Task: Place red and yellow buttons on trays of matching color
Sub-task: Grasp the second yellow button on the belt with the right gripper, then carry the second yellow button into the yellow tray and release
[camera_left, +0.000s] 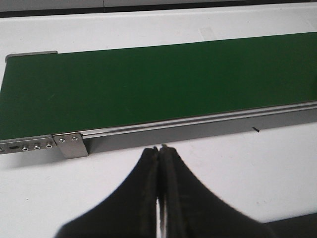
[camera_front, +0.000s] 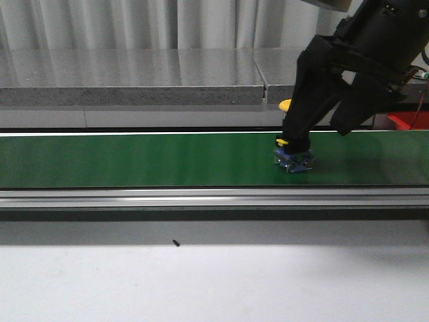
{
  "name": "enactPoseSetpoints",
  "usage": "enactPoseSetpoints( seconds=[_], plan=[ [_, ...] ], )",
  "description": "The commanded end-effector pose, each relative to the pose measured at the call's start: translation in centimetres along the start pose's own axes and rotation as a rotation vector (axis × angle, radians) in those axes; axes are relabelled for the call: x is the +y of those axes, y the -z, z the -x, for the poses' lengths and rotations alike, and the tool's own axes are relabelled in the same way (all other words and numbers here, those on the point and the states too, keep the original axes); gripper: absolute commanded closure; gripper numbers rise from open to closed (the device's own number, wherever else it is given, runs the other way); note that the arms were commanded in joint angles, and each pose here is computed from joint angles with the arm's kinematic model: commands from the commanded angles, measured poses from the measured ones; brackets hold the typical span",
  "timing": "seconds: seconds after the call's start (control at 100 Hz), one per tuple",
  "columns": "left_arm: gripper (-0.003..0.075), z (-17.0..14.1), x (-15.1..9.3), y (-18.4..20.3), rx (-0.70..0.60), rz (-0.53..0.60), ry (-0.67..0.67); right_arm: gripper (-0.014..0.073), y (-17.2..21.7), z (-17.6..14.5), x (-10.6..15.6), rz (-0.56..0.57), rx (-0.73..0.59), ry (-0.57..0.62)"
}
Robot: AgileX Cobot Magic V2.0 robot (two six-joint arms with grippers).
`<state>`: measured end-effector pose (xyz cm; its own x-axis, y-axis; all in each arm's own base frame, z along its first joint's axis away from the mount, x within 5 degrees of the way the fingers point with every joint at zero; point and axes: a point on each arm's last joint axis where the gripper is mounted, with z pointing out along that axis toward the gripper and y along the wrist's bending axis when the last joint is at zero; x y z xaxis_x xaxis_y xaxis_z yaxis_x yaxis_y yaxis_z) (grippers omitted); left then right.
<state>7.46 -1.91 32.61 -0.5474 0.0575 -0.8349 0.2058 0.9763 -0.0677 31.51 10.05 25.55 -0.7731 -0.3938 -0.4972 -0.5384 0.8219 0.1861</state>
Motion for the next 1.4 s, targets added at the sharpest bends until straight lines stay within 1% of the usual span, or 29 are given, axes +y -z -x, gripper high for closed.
enactPoseSetpoints(
  seconds=[0.0,0.09,0.14,0.21,0.27,0.28,0.37,0.43,0.5,0.73,0.8,0.92,1.01,1.13,1.34,1.39],
  plan=[
    [0.0739,1.2,-0.1,0.4,-0.08,-0.012,0.005,-0.0049,2.0,1.7,0.6,-0.005,-0.139,0.015],
    [0.0739,1.2,-0.1,0.4,-0.08,-0.012,0.005,-0.0036,2.0,2.0,0.4,-0.019,-0.167,0.014],
    [0.0739,1.2,-0.1,0.4,-0.08,-0.012,0.005,0.0001,1.9,2.0,0.4,-0.025,-0.174,0.013],
    [0.0739,1.2,-0.1,0.4,-0.08,-0.012,0.005,0.0092,1.8,2.0,0.3,-0.026,-0.171,0.011],
    [0.0739,1.2,-0.1,0.4,-0.08,-0.012,0.005,0.0204,1.5,2.0,0.2,-0.022,-0.162,0.009],
    [0.0739,1.2,-0.1,0.4,-0.08,-0.012,0.005,0.0204,1.5,2.0,0.2,-0.022,-0.161,0.009],
    [0.0739,1.2,-0.1,0.4,-0.08,-0.012,0.005,0.0354,1.4,2.0,0.2,-0.021,-0.161,0.006],
    [0.0739,1.2,-0.1,0.4,-0.08,-0.012,0.005,0.042,1.4,2.0,0.2,-0.024,-0.165,0.006],
    [0.0739,1.2,-0.1,0.4,-0.08,-0.012,0.005,0.0456,1.5,2.1,0.2,-0.026,-0.17,0.007],
    [0.0739,1.2,-0.1,0.4,-0.08,-0.012,0.005,0.0465,3.5,1.9,0.6,-0.036,-0.211,0.016],
    [0.0739,1.2,-0.1,0.4,-0.08,-0.012,0.005,0.0465,4.4,1.7,0.3,-0.052,-0.232,0.007],
    [0.0739,1.2,-0.1,0.4,-0.08,-0.012,0.005,0.0465,6.2,0.6,-0.9,-0.093,-0.262,-0.035],
    [0.0738,1.2,-0.2,0.4,-0.08,-0.013,0.006,0.0465,7.5,-0.7,-2.3,-0.136,-0.28,-0.094],
    [0.0739,1.2,-0.2,0.4,-0.08,-0.013,0.006,0.0465,9.1,-2.5,-4.4,-0.19,-0.305,-0.209],
    [0.0739,1.2,-0.2,0.4,-0.08,-0.013,0.006,0.0465,11.8,-6.0,-8.3,-0.321,-0.346,-0.376],
    [0.0739,1.2,-0.2,0.4,-0.08,-0.013,0.006,0.0465,12.5,-6.7,-9.4,-0.352,-0.369,-0.436]
  ],
)
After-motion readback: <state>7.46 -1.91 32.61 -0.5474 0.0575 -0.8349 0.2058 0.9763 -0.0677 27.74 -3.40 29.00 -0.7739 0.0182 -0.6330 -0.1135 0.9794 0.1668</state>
